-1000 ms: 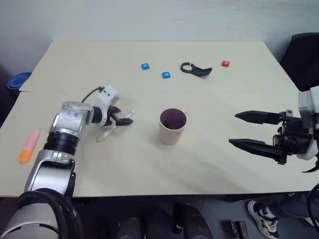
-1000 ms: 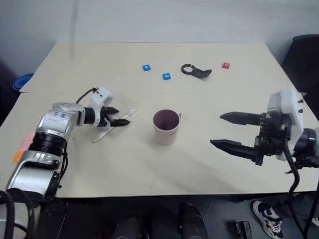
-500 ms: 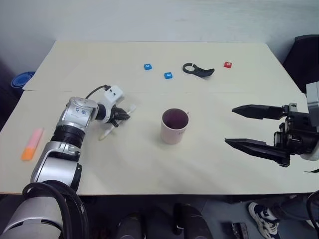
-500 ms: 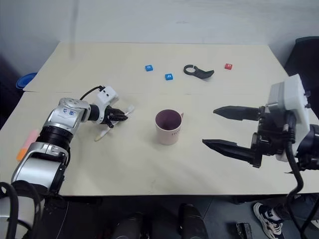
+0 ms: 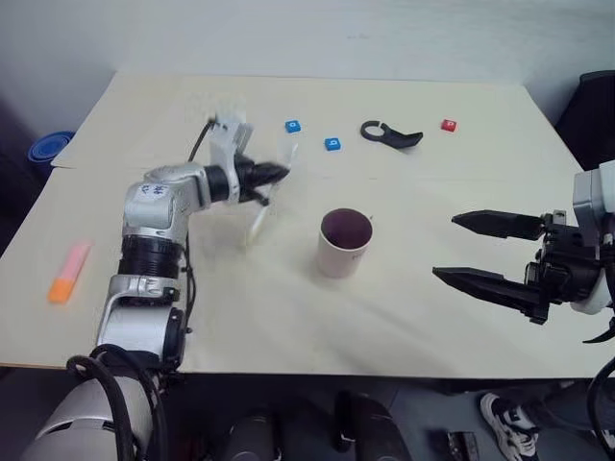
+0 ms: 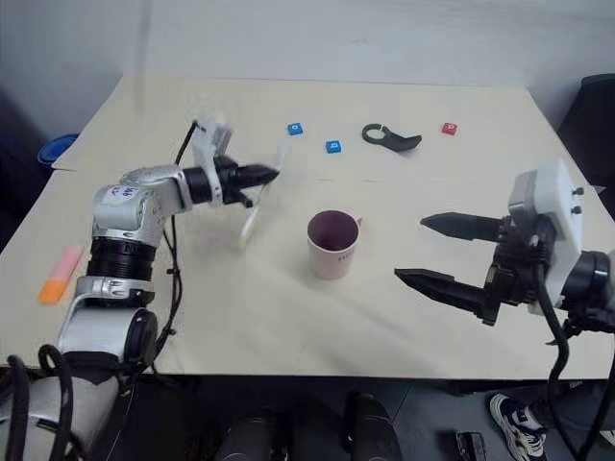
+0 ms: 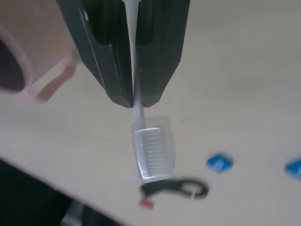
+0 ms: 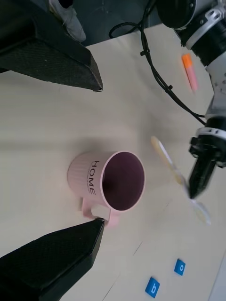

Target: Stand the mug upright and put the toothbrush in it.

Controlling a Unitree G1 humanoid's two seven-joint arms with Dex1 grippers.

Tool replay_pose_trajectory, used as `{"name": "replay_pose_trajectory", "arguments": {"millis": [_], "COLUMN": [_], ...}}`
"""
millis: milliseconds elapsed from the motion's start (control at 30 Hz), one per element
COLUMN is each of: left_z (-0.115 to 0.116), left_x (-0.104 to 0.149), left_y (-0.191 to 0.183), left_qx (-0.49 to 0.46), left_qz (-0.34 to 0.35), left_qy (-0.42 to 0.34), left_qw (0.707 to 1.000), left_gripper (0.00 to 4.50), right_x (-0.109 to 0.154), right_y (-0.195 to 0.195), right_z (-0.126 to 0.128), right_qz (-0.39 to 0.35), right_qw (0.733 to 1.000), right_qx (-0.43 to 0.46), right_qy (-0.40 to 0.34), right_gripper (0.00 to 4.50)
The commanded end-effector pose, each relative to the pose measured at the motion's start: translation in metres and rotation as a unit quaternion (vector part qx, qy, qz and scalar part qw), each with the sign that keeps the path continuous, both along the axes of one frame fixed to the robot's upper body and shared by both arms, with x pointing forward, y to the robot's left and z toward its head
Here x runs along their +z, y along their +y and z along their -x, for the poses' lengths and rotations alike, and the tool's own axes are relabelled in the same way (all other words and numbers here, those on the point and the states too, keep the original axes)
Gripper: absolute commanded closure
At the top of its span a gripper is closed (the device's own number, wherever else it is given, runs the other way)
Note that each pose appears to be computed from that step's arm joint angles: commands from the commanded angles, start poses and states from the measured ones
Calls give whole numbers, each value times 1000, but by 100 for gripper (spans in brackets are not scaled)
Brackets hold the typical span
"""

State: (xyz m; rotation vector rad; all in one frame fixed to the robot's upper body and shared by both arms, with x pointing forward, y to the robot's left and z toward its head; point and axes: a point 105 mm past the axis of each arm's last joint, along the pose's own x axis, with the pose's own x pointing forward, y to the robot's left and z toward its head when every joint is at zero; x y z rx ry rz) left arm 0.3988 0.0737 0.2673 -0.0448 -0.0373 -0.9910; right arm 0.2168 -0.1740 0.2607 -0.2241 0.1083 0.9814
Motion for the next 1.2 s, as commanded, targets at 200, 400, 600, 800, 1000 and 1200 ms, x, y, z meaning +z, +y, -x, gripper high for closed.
{"name": "replay_pose_trajectory", "arguments": {"millis": [200,400,600,800,1000,1200], "left_z": [28,25,44,50,73,103], "left_x": [49,24,5,17,24,-4], "left_y": [-63,-90,-91,-47,53,128], "left_qx": [-46,-62,-128,-108,-130,-174], "left_qz": [130,111,93,53,-106,-351], "left_qy": [-112,-98,-72,-97,-116,-80], "left_qw": [984,987,985,988,979,916], "left_gripper": [449,449,344,172,56,56], "right_x": [11,11,11,7,-3,-16], "right_y": [-5,-9,-14,-17,-22,-30], "right_z": [-1,-2,-3,-10,-17,-25], "right_qz": [0,-6,-11,-13,11,59], "right_qw": [998,997,995,994,998,998], "right_qx": [-42,-68,-86,-93,-65,-25], "right_qy": [-40,-45,-51,-50,-21,4], "right_gripper": [0,0,0,0,0,0]}}
